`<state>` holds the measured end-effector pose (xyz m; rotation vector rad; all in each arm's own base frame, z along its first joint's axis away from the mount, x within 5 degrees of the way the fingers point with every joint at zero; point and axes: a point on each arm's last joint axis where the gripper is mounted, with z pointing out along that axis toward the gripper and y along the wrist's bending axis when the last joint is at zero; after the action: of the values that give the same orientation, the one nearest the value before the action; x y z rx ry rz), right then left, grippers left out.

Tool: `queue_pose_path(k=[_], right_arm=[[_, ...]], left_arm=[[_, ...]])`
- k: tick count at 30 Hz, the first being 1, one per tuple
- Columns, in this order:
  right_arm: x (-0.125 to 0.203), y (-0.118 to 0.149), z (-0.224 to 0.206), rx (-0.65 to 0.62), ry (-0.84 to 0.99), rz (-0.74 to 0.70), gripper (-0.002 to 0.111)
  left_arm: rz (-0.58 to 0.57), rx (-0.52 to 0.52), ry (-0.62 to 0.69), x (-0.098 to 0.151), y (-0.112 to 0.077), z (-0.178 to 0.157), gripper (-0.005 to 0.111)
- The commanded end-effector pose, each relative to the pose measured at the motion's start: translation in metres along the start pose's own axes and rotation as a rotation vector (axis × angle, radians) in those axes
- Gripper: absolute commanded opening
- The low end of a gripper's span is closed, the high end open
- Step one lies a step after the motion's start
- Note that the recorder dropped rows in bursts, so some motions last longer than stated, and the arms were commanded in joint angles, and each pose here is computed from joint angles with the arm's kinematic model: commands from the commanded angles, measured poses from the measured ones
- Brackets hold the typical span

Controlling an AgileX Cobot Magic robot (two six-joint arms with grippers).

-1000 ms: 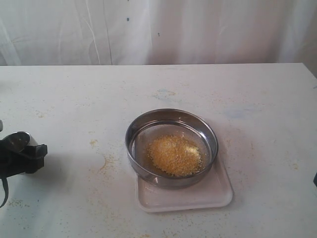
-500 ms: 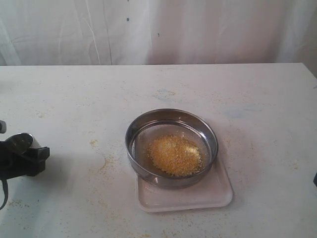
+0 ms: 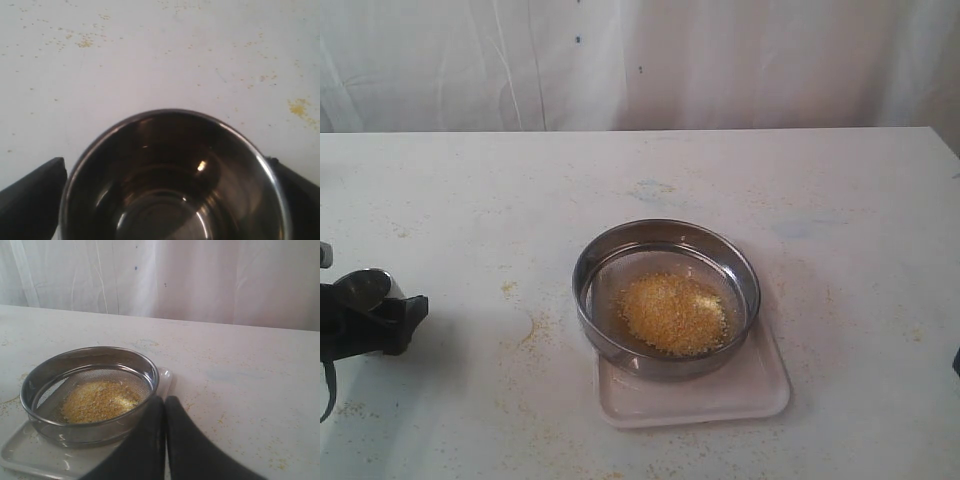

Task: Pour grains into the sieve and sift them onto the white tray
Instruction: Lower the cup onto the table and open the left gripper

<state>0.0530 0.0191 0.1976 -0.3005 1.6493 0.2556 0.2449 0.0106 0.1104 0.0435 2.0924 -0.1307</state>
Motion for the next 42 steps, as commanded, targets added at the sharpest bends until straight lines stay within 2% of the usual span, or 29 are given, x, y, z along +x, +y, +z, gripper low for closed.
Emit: queue_pose_path(k=[1, 8, 13, 19, 31, 37, 42], right_arm=[[0.000, 0.000, 0.000, 0.006, -0.010, -0.014, 0.000], [0.000, 0.000, 0.000, 0.006, -0.010, -0.014, 0.000], [0.000, 0.000, 0.000, 0.006, -0.010, -0.014, 0.000], [0.000, 0.000, 0.000, 0.006, -0.010, -0.014, 0.000], [0.000, 0.000, 0.000, 0.006, -0.010, -0.014, 0.000], [0.000, 0.000, 0.000, 0.006, -0.010, -0.014, 0.000], [0.000, 0.000, 0.000, 0.006, -0.010, -0.014, 0.000]], left_arm=[[-0.001, -0.003, -0.010, 0.000, 0.001, -0.001, 0.105], [-0.014, -0.018, 0.015, 0.008, 0.000, -0.006, 0.105], [-0.016, -0.010, -0.048, 0.002, 0.000, -0.007, 0.105], [-0.018, -0.009, -0.058, 0.003, -0.001, -0.010, 0.105], [0.023, -0.012, -0.223, -0.037, -0.007, -0.041, 0.105], [-0.055, -0.006, -0.250, -0.053, -0.011, -0.066, 0.105], [-0.060, -0.008, -0.319, -0.069, -0.017, -0.096, 0.105]])
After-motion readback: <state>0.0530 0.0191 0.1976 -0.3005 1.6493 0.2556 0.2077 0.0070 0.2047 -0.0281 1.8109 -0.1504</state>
